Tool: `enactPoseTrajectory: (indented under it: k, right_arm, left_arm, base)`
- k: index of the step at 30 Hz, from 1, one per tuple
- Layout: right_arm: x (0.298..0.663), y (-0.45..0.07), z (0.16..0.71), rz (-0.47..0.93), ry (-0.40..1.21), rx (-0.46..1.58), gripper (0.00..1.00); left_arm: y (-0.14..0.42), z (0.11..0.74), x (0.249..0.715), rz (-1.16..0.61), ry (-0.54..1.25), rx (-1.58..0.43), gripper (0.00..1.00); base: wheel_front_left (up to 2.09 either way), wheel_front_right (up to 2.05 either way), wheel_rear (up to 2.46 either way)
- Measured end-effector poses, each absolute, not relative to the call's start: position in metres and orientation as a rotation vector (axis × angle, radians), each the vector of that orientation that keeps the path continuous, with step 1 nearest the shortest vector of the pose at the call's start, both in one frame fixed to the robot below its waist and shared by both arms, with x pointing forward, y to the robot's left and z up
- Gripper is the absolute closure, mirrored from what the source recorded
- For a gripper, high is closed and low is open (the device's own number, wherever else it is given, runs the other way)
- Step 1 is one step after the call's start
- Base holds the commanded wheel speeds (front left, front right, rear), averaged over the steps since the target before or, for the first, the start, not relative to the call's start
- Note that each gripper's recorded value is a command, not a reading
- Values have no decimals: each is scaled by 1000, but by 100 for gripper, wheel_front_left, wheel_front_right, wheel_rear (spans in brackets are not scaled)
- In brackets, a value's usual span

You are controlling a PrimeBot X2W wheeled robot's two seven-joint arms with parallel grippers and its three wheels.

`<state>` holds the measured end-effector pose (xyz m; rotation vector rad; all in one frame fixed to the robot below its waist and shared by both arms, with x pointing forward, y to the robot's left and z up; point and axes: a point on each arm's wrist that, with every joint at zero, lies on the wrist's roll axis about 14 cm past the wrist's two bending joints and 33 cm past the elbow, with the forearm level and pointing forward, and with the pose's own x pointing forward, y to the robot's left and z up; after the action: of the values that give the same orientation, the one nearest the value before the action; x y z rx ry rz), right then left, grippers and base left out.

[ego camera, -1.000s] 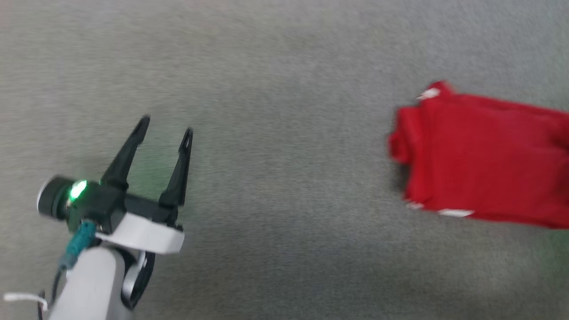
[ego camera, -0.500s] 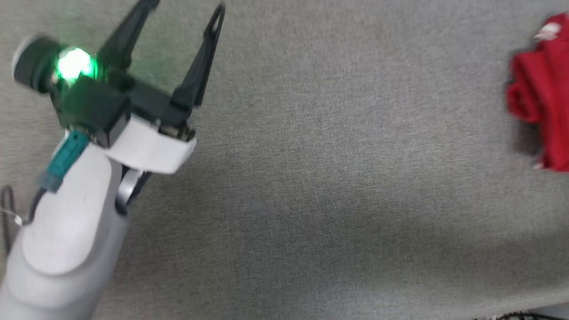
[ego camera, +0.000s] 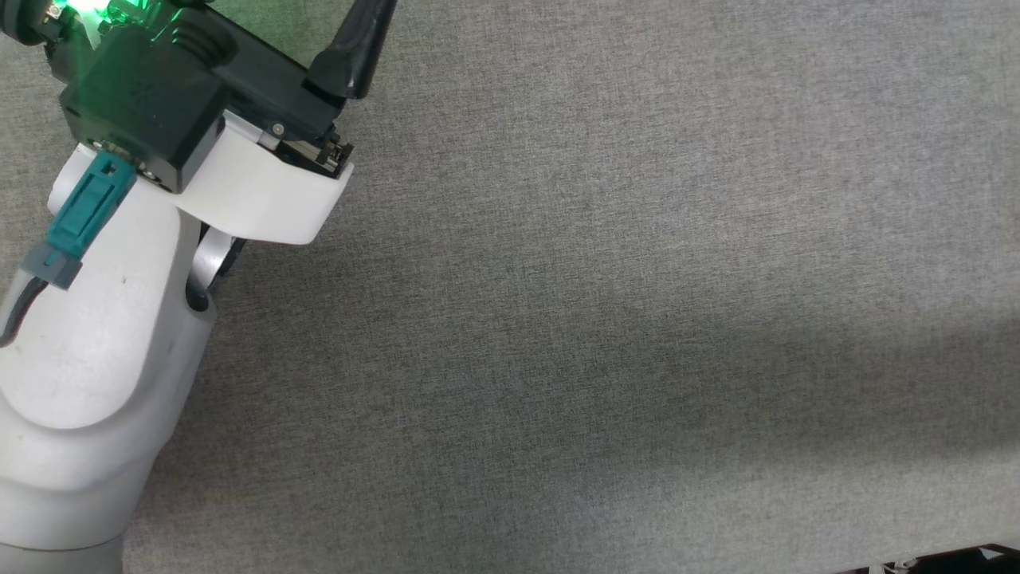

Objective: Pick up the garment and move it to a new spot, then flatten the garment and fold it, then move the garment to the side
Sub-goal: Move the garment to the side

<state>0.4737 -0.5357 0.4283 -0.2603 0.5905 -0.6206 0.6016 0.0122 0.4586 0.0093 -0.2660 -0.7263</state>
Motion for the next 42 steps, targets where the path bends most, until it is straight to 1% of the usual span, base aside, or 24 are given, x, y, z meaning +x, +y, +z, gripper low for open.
enactPoseTrajectory:
  k: [6,7,8,9,16,20,24,30,31,37,42]
  right_arm:
    - [475,-536,415,-637,583,-246,100]
    - [475,-535,412,-640,587,-235,71]
    - [473,-534,408,-641,594,-229,39]
    - [473,-533,408,-641,592,-230,1]
    - [477,-530,418,-626,545,-238,0]
    - [488,-513,424,-563,513,-253,0]
    - [506,-479,430,-456,460,-244,0]
    - [514,-425,436,-306,401,-206,0]
    - [516,-408,437,-266,383,-183,0]
    - [515,-363,441,-156,327,-126,0]
    - [504,-330,450,-80,265,-89,0]
  left_arm:
    - [13,456,602,-732,-262,16,0]
    - [13,457,602,-732,-263,16,0]
    - [14,457,602,-731,-262,18,0]
    - [15,457,601,-729,-260,19,0]
    - [21,460,597,-709,-244,21,0]
    - [30,464,591,-672,-226,13,0]
    - [48,463,581,-611,-181,13,0]
    - [80,455,552,-518,-91,17,0]
    - [90,457,543,-486,-77,15,0]
    - [121,458,513,-385,-29,7,0]
    - [144,456,481,-309,17,-3,0]
  base:
    - [0,0,0]
    - [0,0,0]
    - [0,0,0]
    - [0,0,0]
    - [0,0,0]
    - [0,0,0]
    - [0,0,0]
    - [0,0,0]
    - [0,0,0]
    - [0,0,0]
    - [0,0,0]
